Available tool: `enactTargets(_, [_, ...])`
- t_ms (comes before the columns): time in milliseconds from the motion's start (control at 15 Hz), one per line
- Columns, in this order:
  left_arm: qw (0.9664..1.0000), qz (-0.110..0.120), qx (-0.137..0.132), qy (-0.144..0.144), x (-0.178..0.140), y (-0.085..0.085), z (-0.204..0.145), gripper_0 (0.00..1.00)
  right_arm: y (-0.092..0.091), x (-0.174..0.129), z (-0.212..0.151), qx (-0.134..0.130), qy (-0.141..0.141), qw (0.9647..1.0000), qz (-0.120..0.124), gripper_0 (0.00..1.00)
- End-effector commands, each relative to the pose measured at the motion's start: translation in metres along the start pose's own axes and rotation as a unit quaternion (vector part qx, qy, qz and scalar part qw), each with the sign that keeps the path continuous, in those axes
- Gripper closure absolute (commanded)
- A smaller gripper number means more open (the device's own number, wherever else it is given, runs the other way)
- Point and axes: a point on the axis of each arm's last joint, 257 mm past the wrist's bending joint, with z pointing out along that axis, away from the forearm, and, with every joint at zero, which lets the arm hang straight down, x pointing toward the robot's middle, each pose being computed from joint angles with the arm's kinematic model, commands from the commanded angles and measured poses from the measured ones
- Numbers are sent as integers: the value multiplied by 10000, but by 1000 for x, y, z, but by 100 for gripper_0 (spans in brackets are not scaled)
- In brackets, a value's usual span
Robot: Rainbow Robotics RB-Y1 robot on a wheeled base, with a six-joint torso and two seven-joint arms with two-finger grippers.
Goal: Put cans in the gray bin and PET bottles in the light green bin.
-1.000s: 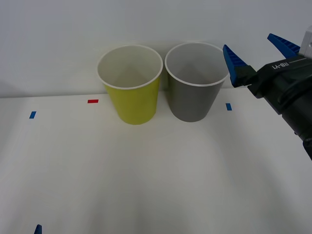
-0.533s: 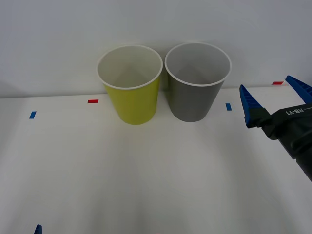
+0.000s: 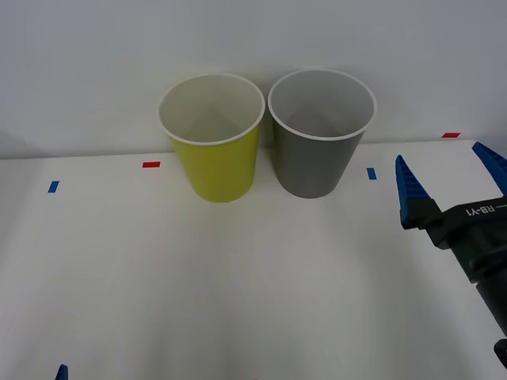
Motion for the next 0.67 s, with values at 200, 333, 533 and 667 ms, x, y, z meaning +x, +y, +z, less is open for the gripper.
enactTargets(200, [10000,0,0,0,0,0,0,0,-20,61,-55,196,21,9997,116,0])
enactTargets(333, [10000,0,0,0,0,0,0,0,-29,80,-84,313,-12,9995,51,0])
enactTargets(533, [10000,0,0,0,0,0,0,0,-33,89,-112,384,51,9992,-63,0])
enactTargets(667, [10000,0,0,0,0,0,0,0,-33,96,-138,456,215,9987,-36,0])
